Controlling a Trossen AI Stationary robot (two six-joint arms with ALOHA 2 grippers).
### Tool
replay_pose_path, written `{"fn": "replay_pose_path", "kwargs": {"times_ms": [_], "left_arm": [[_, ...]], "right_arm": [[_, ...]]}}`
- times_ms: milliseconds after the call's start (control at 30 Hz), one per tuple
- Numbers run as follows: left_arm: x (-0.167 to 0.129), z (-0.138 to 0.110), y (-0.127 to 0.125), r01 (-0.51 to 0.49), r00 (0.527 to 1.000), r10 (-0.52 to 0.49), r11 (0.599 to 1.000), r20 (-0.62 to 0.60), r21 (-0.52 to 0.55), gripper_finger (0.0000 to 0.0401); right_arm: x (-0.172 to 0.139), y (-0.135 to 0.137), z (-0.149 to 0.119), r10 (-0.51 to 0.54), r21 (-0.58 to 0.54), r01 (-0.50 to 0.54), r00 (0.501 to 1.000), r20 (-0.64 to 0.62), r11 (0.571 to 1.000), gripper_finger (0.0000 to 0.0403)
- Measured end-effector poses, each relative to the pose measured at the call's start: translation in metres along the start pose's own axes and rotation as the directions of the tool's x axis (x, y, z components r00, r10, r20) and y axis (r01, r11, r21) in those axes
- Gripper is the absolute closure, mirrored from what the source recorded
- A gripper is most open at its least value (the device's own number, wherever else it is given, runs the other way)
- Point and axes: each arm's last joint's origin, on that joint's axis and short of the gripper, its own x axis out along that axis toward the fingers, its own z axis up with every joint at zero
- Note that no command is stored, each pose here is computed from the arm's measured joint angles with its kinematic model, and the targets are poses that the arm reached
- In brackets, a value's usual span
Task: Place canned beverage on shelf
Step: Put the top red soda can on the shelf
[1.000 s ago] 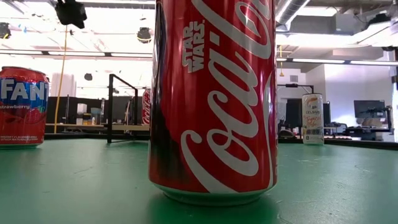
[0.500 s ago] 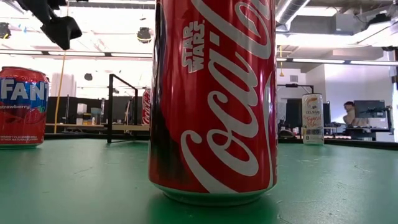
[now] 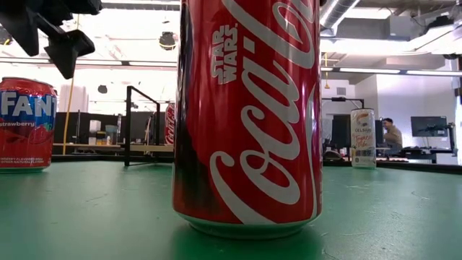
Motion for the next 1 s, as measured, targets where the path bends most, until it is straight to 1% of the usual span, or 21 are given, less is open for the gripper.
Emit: {"fn": "replay_pose_path", "kwargs": {"times_ms": [167,267,333,433,633,800,900,1000], "left_arm": [[0.006,0.000,0.000,-0.011,0.999,0.011,1.000,-0.050,0.005,0.0051],[0.014,-0.005,0.001,-0.005,0.996,0.005,1.000,-0.086,0.000,0.0041],[0.020,-0.010,0.000,0.000,0.993,0.000,1.000,-0.117,0.000,0.0040],[0.030,-0.018,0.002,-0.019,0.988,0.018,1.000,-0.156,-0.006,0.0039],[0.042,-0.024,0.004,-0.042,0.984,0.039,0.999,-0.172,-0.017,0.0039],[0.048,-0.028,0.005,-0.057,0.980,0.043,0.996,-0.194,-0.066,0.0040],[0.048,-0.027,0.005,-0.056,0.981,0.041,0.996,-0.189,-0.074,0.0055],[0.048,-0.027,0.004,-0.039,0.982,0.023,0.996,-0.187,-0.082,0.0096]], "right_arm": [[0.005,0.002,0.001,0.025,0.004,-0.025,1.000,-0.001,1.000,0.0382],[0.006,0.003,0.002,0.032,0.007,-0.032,0.999,0.012,0.999,0.0382],[0.005,0.005,0.003,0.038,0.005,-0.038,0.999,0.025,0.999,0.0382],[0.006,0.005,0.004,0.040,0.006,-0.041,0.999,0.028,0.999,0.0382],[0.006,0.005,0.005,0.039,0.007,-0.040,0.998,0.042,0.999,0.0382],[0.005,0.005,0.007,0.039,0.009,-0.040,0.997,0.062,0.999,0.0382],[0.005,0.005,0.007,0.039,0.009,-0.040,0.997,0.063,0.999,0.0382],[0.006,0.005,0.007,0.039,0.009,-0.040,0.997,0.064,0.999,0.0382]]}}
